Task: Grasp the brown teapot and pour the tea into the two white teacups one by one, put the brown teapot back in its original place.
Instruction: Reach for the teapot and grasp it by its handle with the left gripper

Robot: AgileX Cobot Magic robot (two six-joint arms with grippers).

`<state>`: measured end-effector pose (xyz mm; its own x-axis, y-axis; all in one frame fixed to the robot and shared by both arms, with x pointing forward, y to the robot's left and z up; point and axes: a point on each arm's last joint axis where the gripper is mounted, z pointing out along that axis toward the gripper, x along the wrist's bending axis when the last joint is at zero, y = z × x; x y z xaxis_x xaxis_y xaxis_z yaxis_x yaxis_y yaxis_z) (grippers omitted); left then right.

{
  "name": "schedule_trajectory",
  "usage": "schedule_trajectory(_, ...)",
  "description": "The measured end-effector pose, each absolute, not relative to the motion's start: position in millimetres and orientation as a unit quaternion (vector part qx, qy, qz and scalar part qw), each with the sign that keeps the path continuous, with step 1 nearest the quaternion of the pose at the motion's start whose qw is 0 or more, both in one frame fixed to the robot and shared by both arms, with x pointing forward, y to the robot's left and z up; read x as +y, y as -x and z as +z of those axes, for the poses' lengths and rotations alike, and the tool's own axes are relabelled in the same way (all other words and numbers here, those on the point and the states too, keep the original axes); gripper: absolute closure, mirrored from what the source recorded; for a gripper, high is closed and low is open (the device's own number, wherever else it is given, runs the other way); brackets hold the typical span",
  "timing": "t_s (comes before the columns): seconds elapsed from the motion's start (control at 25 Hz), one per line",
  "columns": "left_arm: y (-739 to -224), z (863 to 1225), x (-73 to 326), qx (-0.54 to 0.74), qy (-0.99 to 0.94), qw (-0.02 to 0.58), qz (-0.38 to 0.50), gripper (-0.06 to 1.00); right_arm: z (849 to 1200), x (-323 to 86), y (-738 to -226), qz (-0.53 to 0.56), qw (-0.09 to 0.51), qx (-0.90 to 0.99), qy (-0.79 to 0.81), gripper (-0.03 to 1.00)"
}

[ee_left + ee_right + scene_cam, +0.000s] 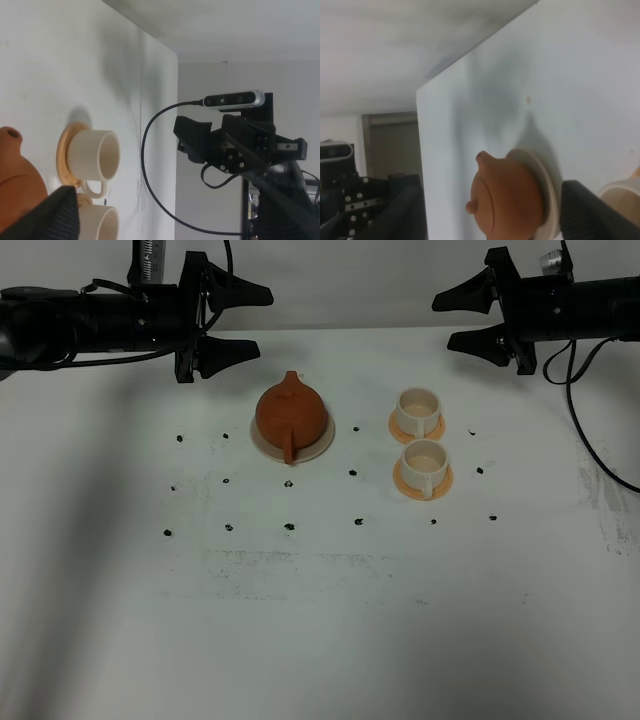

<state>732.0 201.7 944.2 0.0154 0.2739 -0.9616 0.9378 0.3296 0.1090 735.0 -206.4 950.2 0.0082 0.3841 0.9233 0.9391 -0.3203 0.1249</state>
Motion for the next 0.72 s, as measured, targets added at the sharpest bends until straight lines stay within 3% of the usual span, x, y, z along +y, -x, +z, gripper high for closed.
schedule_trajectory(0.48, -730.0, 940.8, 201.7, 0.623, -0.506, 0.510, -0.307, 0.21, 950.4, -206.2, -735.0, -0.489, 0.282, -0.514, 0.646, 0.38)
schedule_trajectory(0.72, -732.5, 946.0, 201.7, 0.560, -0.574, 0.545, -0.244, 0.21, 951.2, -206.5, -735.6, -0.524, 0.209, -0.598, 0.569, 0.38)
